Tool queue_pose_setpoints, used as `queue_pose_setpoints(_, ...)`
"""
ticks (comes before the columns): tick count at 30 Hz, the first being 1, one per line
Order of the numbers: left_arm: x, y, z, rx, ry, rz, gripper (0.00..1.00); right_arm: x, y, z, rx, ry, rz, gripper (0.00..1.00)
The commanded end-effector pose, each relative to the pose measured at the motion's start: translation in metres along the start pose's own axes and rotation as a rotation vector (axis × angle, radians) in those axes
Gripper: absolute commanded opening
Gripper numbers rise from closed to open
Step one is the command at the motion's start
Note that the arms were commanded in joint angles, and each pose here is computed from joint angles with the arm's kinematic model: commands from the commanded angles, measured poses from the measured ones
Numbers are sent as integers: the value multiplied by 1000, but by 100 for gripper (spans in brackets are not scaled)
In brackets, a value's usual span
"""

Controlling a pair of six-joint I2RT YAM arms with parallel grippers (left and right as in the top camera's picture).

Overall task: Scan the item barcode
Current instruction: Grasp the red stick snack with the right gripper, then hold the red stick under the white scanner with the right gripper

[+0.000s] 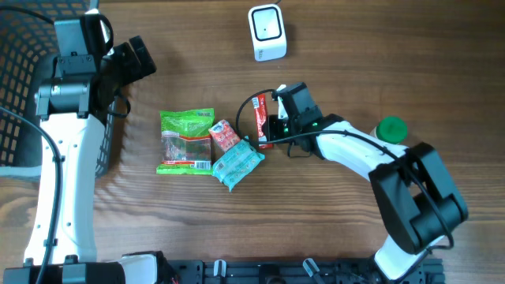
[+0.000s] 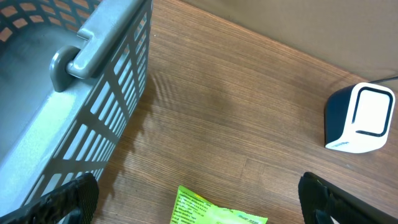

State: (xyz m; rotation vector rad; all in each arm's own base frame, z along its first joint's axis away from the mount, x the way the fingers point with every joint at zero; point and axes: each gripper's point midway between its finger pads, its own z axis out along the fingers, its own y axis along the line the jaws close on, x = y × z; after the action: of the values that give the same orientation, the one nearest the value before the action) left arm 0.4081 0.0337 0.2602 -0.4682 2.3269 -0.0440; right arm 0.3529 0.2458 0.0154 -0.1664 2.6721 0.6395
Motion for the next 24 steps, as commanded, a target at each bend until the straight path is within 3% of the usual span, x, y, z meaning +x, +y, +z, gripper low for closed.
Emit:
queue_pose_setpoints(1, -5, 1, -5, 1, -19, 5, 100, 24, -8, 24, 36, 70, 21, 28)
queue_pose_setpoints(2, -5, 1, -5, 0, -19, 5, 100, 27, -6, 27, 28, 77, 29, 28)
queue_pose_setpoints(3, -5, 1, -5, 1, -18, 5, 100, 31, -5, 28, 35, 86, 22, 9)
queue_pose_setpoints(4, -5, 1, -5, 0, -19, 5, 100, 31, -6, 27, 43, 84, 23, 4)
queue_pose_setpoints(8, -5, 1, -5, 0, -19, 5, 100, -21, 8, -34, 0, -67, -47, 4)
queue_pose_setpoints(11, -5, 1, -5, 0, -19, 5, 100, -50, 13, -119, -59, -191, -137, 4)
queue_pose_setpoints(13, -5, 1, -5, 1, -19, 5, 100, -42, 44, -169, -261, -213, -312, 4)
queue_pose_setpoints(14, -5, 1, -5, 0, -19, 5, 100, -28, 70, -203, -418, -242, -495, 4)
queue_pose_setpoints(16, -5, 1, -5, 0, -19, 5, 100, -16, 83, -241, -435, -319, -649, 4)
queue_pose_setpoints(20, -5, 1, -5, 1, -19, 5, 100, -4, 96, -290, -430, -432, -709, 4)
queue_pose_setpoints(24, -5, 1, -5, 0, -19, 5, 100, 6, 90, -283, -422, -372, -677, 4)
